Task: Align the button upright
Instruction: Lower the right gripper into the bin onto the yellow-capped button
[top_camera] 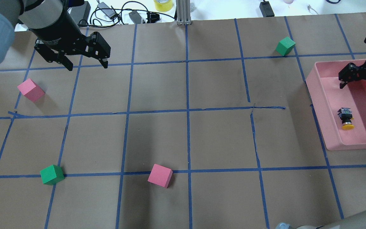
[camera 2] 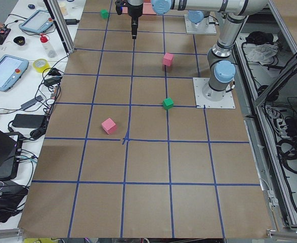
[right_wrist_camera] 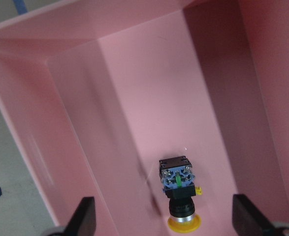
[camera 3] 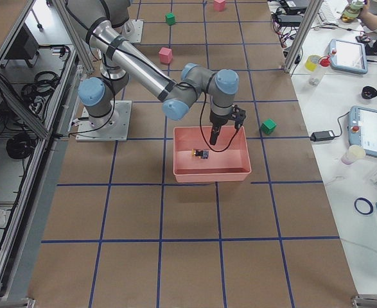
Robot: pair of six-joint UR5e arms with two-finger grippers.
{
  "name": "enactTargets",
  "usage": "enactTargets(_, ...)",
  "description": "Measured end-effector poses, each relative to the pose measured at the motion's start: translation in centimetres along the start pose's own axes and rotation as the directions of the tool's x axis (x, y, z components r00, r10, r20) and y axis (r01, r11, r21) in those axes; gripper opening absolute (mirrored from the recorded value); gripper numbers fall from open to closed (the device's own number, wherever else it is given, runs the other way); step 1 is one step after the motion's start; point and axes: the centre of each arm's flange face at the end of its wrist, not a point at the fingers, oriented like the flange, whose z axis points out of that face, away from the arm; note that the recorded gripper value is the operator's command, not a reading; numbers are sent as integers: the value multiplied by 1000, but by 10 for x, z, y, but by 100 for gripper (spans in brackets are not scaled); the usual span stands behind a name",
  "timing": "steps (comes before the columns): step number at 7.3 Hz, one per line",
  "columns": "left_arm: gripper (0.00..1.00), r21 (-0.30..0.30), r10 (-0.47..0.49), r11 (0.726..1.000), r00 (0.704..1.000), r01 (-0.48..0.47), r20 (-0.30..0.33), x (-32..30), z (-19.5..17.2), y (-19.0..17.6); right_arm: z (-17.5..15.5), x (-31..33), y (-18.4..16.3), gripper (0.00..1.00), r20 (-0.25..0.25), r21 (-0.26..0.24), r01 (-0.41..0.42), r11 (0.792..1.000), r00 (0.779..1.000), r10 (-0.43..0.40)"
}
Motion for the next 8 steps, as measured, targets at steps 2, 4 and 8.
enactTargets(2,100,-4,-1,1000,1000,1,0,-1,3,1,28,8,3,96,13,-52,-74,996,997,75)
enactTargets(4,100,-6,-2,1000,1000,2,0,-1,4,1,46,9,2,96,15,-76,-111,991,994,113)
enactTargets(8,100,-9,-2,1000,1000,2,0,-1,6,2,79,10,-7,96,17,-103,-119,988,993,121)
